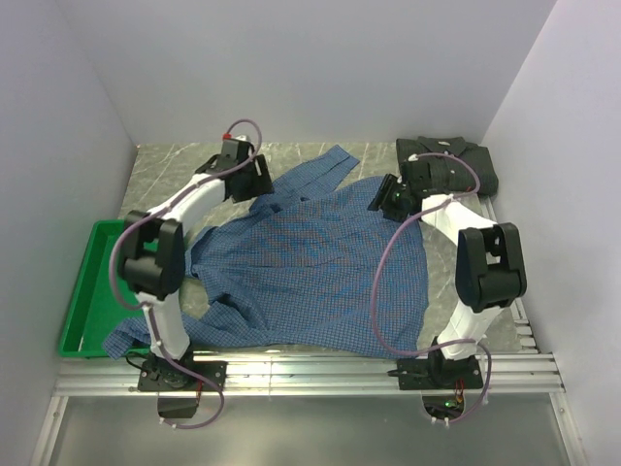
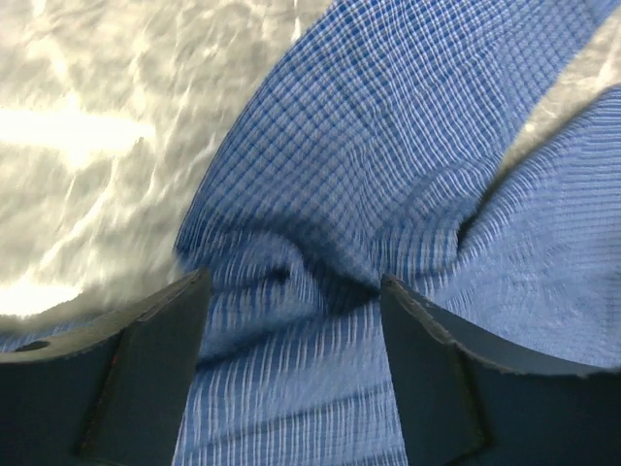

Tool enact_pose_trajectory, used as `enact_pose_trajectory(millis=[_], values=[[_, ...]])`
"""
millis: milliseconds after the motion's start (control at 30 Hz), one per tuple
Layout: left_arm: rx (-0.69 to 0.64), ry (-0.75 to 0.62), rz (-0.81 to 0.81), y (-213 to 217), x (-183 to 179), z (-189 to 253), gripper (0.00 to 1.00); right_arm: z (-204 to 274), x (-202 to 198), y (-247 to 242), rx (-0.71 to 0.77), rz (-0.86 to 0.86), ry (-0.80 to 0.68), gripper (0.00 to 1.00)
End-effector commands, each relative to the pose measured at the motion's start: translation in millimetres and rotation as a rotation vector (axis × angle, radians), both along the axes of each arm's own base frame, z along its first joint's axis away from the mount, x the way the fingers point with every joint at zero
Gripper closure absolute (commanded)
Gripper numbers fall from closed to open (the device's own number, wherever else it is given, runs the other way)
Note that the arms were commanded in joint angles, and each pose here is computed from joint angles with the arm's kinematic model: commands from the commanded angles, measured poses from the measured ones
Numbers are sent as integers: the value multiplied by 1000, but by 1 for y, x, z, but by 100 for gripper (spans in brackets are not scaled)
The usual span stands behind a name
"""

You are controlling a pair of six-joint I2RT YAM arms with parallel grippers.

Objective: Fold and stack the long sleeve shirts
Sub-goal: Flatten the shirt out

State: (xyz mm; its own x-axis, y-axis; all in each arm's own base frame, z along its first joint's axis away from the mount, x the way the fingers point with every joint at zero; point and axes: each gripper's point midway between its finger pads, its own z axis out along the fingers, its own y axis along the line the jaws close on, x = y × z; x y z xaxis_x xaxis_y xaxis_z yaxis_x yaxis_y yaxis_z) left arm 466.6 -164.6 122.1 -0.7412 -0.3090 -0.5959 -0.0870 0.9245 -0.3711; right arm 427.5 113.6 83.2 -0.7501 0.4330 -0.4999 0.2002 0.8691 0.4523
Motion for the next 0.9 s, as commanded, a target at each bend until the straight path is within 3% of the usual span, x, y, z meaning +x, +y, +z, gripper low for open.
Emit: enact_pose_trajectory(millis=[0,233,333,567,867], values=[[77,-50,5,0,25,10,26,12,22,8,39,-3,-52,39],[124,20,-7,-8,25,-28,37,-11,22,12,58,-9,-6,39],[130,40,-12,-11,24,-40,49,-22,19,8,59,-29,25,40],[214,11,39,6,32,-43,99,-42,2,-3,94,-97,107,40],[333,-160,189,69,65,-3,99,-58,-19,-31,86,-202,171,40]])
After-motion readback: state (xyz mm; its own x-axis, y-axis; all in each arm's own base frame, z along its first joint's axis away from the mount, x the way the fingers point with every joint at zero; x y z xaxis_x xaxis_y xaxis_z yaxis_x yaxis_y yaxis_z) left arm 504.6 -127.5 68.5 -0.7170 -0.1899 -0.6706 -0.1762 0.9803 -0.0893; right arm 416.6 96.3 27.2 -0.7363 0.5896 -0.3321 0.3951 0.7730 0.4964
